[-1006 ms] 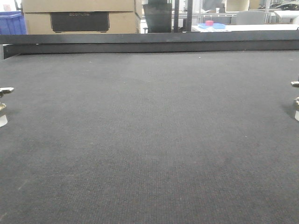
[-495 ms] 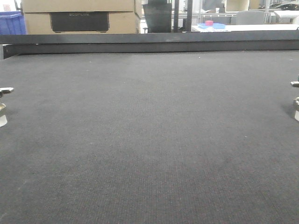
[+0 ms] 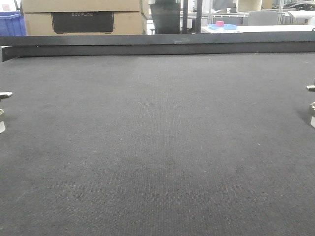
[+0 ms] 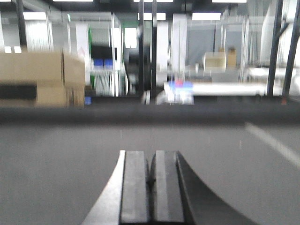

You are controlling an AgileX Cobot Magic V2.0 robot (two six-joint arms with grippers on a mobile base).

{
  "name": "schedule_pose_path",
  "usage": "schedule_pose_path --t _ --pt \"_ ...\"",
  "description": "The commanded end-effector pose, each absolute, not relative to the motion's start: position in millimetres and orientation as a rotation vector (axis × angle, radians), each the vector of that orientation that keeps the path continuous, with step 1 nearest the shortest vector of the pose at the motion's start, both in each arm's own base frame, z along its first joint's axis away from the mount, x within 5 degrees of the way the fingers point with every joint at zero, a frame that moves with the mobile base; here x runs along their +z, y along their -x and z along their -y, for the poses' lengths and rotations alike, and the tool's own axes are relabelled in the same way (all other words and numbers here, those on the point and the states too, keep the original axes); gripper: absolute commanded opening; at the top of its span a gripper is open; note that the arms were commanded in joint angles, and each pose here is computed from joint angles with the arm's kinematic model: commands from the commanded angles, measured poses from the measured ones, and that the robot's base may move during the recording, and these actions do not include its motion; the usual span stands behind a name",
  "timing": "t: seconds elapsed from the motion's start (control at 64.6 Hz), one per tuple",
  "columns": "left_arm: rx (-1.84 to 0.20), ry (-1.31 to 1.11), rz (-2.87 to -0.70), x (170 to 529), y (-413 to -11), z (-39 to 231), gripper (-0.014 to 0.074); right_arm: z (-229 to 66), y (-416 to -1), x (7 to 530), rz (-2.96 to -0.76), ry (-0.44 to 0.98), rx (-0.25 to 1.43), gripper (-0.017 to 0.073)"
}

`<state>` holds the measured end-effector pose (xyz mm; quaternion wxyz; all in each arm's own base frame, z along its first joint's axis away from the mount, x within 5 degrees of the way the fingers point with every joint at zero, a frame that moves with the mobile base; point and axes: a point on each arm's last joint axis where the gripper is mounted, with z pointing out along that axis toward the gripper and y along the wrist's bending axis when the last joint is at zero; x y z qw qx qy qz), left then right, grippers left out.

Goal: Place valve from conveyor to right shelf box

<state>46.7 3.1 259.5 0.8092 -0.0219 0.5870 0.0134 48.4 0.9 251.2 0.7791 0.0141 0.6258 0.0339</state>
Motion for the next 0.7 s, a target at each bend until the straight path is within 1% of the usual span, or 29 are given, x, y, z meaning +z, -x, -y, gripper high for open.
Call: schedule_pose_path --t 0.0,0.046,0.093,0.108,0.155,0.279,0.325,0.418,0.433,0.557,0.681 --pt "0.045 0.018 -1.252 291 -40 -2 -0.0110 -1 -37 286 -1.252 -0.023 0.070 -0.0162" --pt "0.063 -0.002 -1.293 302 -40 -1 -0.0102 -1 -30 301 -1.230 -0.019 0.073 -0.0162" --pt "0.077 -0.017 -1.335 317 -41 -1 -0.0055 -1 -27 317 -1.224 -0.016 0.075 -0.0145" --pt "0.080 -0.020 -1.347 320 -41 -1 -0.0038 -1 -26 321 -1.221 -0.016 0.075 -0.0133" --pt "0.094 -0.032 -1.394 336 -45 -1 0.0034 -1 -25 337 -1.209 -0.015 0.076 -0.0059" --pt "0.092 -0.036 -1.496 360 -59 -2 0.0265 -1 -33 362 -1.214 -0.015 0.076 0.0219" --pt "0.091 -0.037 -1.526 369 -67 -2 0.0341 -2 -39 369 -1.227 -0.015 0.076 0.0363" --pt "0.080 -0.042 -1.560 377 -80 -2 0.0444 -2 -52 374 -1.267 -0.016 0.075 0.0559" --pt "0.074 -0.043 -1.564 378 -81 -2 0.0461 -2 -55 373 -1.275 -0.017 0.074 0.0580" --pt "0.032 -0.081 -1.628 378 -97 3 0.0608 -2 -74 368 -1.361 -0.006 0.057 0.0570" --pt "-0.002 -0.122 -1.781 375 -112 8 0.0595 -3 -96 366 -1.481 0.005 0.048 0.0570"
